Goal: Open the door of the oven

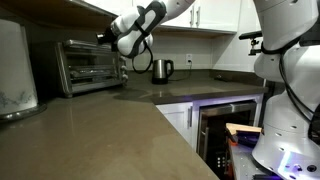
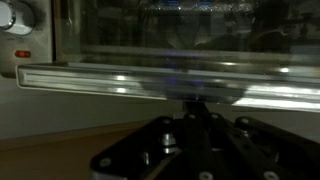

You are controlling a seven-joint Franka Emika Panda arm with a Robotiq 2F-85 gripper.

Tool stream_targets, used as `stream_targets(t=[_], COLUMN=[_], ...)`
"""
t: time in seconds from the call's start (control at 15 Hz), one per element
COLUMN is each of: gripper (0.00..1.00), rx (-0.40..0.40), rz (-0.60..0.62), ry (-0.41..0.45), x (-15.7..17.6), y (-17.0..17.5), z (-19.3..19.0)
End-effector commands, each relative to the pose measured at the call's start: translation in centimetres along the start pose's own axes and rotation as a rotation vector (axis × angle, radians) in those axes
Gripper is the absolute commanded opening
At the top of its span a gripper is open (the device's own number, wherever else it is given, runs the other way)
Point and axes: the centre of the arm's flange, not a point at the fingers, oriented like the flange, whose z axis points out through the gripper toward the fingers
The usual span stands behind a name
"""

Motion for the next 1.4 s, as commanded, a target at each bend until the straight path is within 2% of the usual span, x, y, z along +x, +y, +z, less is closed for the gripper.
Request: stream_targets(t=[0.0,0.53,1.0,1.33], gripper=[0.06,0.06,0.06,0.06], rx=[0.012,-0.005,-0.010,-0.021], rz=[-0.005,-0.003,-0.018,-0.026], ry=[-0.050,-0.083,-0.127,-0.134], x=[-3.0,-3.7,-5.4,-5.4], y=[0.1,-0.2,-0.5,-0.3], z=[-2.4,-5.6,-6.6,-7.7])
